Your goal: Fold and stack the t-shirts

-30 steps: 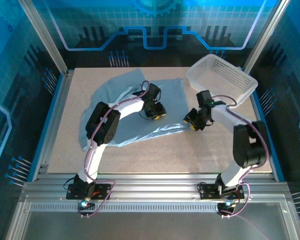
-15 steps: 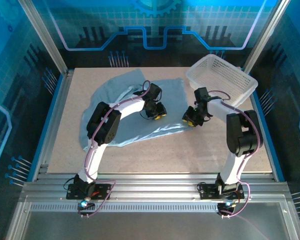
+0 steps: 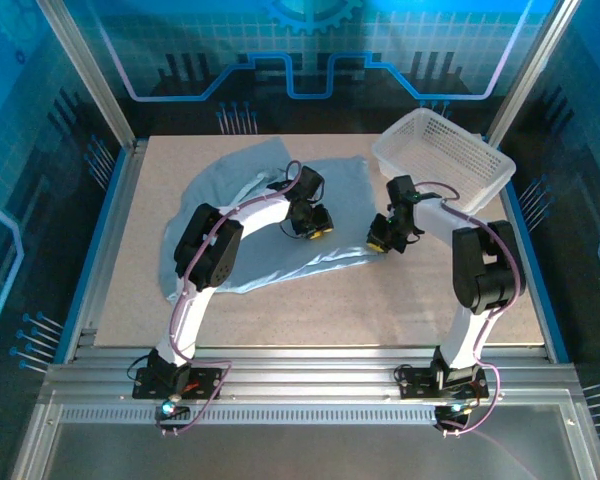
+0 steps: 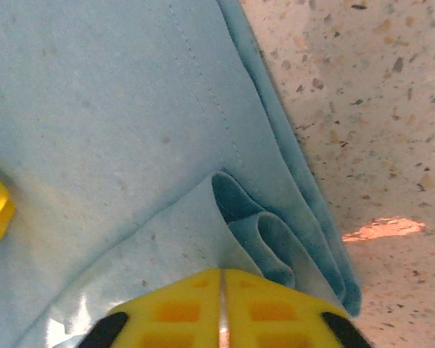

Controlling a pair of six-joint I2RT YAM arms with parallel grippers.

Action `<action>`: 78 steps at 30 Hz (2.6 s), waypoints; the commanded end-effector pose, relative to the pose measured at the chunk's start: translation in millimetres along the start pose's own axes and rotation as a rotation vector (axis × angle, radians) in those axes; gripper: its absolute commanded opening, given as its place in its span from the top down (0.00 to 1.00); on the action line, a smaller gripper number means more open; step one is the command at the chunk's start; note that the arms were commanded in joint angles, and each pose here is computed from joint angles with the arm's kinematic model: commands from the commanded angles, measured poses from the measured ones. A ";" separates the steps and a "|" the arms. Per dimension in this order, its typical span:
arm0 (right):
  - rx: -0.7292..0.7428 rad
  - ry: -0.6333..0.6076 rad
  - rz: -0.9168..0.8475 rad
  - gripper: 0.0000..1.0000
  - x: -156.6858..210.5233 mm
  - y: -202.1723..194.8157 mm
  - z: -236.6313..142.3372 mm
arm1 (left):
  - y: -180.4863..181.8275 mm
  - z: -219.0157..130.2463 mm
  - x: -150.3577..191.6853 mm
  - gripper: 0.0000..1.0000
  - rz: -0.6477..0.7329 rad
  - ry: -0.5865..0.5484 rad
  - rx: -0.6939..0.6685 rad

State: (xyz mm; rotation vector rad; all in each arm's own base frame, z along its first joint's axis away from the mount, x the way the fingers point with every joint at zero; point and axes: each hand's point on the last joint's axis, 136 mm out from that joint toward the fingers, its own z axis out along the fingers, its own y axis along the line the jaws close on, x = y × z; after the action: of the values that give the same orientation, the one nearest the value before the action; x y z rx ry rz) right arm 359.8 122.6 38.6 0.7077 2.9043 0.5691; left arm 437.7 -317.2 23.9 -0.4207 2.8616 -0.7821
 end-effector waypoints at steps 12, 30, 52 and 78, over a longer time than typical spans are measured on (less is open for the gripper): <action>0.053 0.020 -0.015 0.67 10.0 -11.3 6.4 | 5.1 8.5 7.7 0.70 0.025 0.029 -0.034; 0.064 -0.026 -0.028 1.00 7.7 6.9 -12.7 | 7.2 9.5 9.7 0.71 0.025 0.035 -0.040; 0.157 0.159 0.115 1.00 136.4 -75.5 -57.8 | 6.5 14.0 7.6 0.71 0.026 0.041 -0.040; 0.113 0.087 0.170 0.56 108.7 -73.2 -14.7 | 271.0 -278.9 126.2 0.58 -0.606 -0.334 -0.484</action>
State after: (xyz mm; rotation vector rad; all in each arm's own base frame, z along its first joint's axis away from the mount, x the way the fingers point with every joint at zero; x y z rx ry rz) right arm 210.5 102.4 24.2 0.9109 3.0477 0.3992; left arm 257.4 -31.8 127.9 -1.1848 2.5366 -0.2747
